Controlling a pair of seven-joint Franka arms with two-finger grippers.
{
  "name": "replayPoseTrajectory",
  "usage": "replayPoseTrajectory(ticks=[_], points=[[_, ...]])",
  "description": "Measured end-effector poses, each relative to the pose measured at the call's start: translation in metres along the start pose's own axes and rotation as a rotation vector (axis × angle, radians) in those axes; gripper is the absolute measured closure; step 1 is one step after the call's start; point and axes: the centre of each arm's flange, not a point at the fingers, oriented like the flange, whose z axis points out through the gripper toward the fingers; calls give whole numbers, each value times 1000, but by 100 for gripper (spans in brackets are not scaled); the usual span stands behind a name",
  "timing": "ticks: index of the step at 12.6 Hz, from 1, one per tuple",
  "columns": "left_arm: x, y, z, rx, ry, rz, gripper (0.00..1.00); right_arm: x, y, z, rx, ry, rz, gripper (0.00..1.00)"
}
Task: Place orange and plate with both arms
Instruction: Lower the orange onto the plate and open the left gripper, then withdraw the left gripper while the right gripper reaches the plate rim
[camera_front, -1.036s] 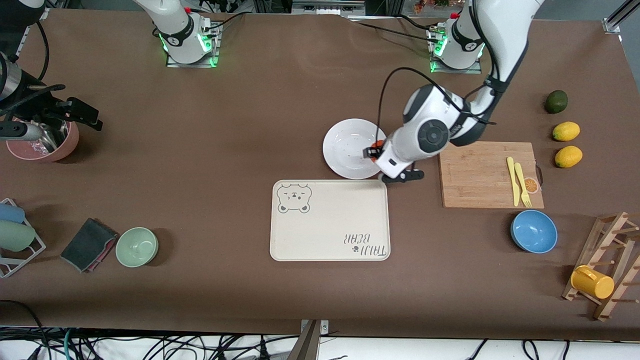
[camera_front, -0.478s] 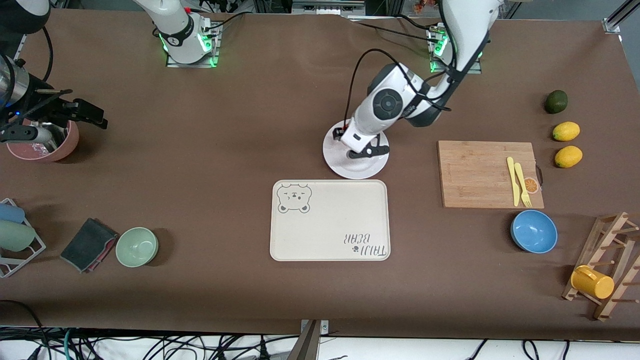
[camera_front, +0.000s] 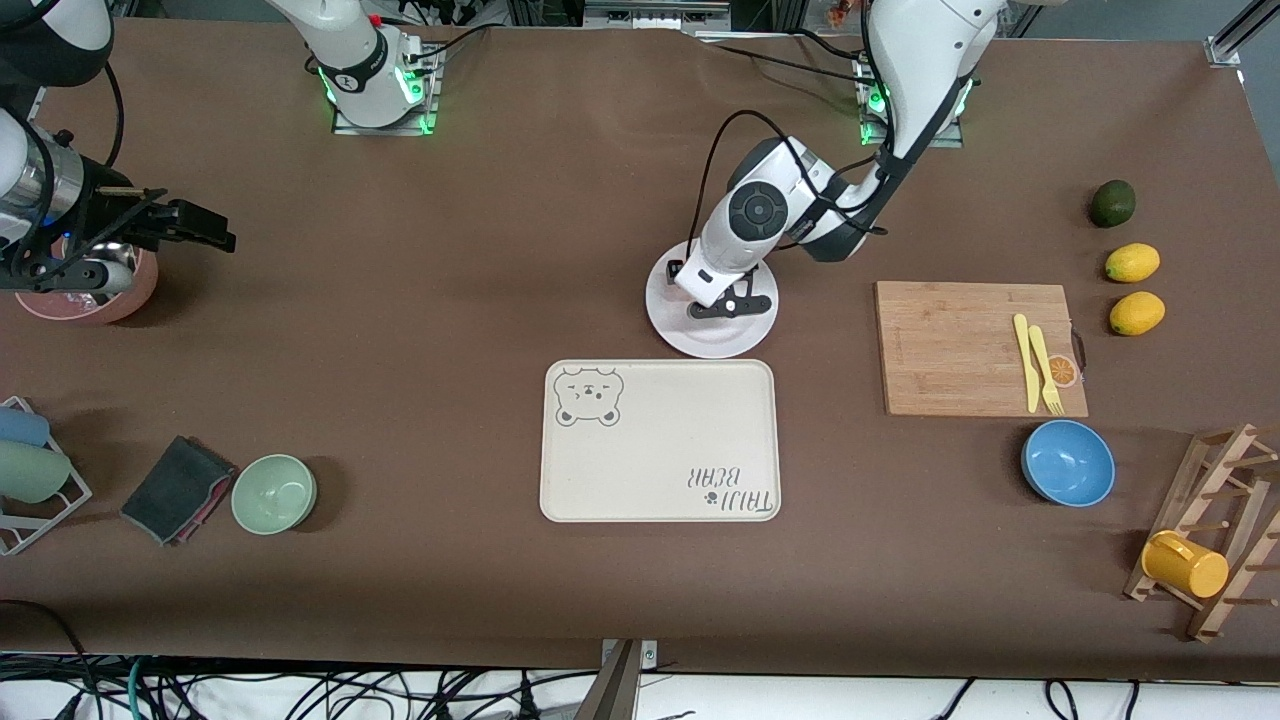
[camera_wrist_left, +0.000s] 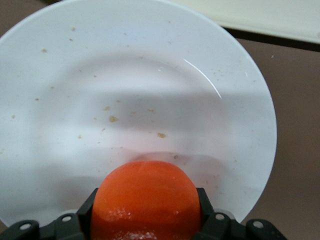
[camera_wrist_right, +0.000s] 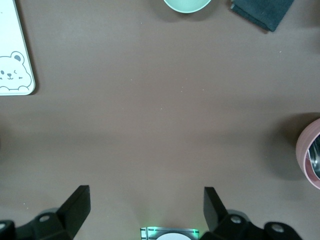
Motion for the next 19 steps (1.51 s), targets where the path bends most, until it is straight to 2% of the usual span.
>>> replayPoseTrajectory(ticks=[4, 7, 9, 12, 14, 17, 19], points=[[3, -2, 12, -3, -6, -12, 24, 0, 0, 0, 1, -2, 0, 0], [14, -1, 2, -15, 3, -41, 0, -3, -2, -9, 1, 14, -6, 0], [27, 1, -18, 10, -22, -56, 0, -3, -2, -14, 1, 29, -6, 0], [65, -9, -81, 105, -58, -45, 0, -1, -2, -16, 4, 46, -6, 0], [99, -31, -130, 104, -68, 1, 0, -1, -6, -15, 12, 46, -17, 0], [148, -91, -167, 119, -37, 78, 0, -6, -55, -9, 8, 17, -109, 0], [167, -124, -180, 118, -50, 73, 0, -10, -109, 8, -1, -21, -195, 0]])
